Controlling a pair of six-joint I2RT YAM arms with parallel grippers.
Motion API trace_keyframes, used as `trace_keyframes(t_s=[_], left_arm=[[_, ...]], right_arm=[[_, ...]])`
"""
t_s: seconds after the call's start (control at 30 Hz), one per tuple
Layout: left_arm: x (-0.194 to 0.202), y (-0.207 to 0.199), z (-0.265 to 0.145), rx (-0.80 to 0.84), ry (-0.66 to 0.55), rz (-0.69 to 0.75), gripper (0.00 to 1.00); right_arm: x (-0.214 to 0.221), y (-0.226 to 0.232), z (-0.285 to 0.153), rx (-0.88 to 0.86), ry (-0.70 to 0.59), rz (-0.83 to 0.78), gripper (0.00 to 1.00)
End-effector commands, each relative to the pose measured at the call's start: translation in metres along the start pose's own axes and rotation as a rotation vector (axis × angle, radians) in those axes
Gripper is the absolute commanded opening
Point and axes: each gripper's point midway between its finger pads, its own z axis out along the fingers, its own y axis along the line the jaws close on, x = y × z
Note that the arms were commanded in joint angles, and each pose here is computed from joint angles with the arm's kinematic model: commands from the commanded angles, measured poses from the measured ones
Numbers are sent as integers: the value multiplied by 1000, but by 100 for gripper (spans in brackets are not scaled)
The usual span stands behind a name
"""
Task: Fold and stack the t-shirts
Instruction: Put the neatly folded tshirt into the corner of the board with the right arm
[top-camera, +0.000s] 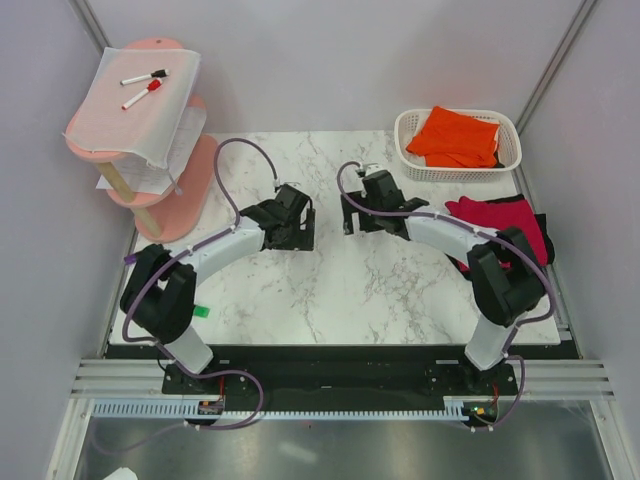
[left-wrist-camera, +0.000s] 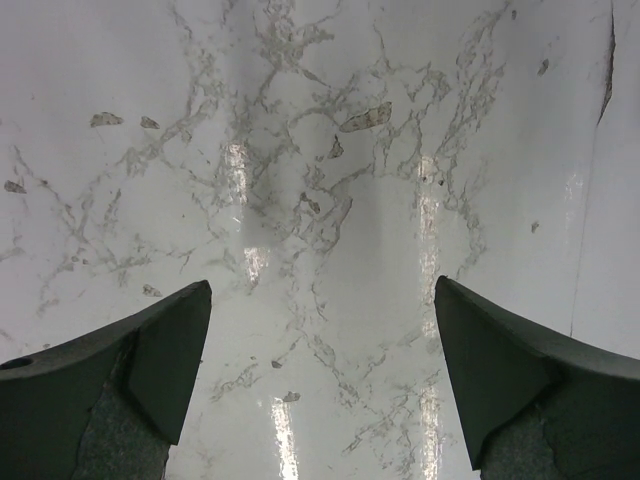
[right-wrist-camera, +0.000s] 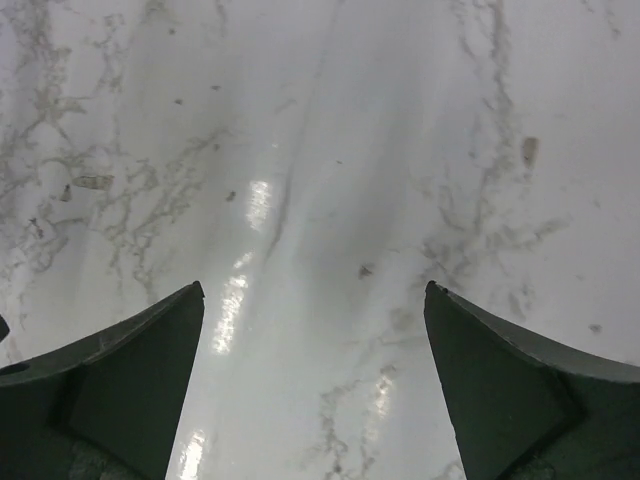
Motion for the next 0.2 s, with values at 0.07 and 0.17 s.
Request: trace_keyframes(t_s=[0.07, 0.17], left_arm=[[-22, 15, -9, -40, -94, 29, 100], [-20, 18, -5, -52, -83, 27, 100]], right_arm=[[-7, 64, 29, -72, -23, -112, 98], [0, 79, 36, -81, -9, -139, 98]])
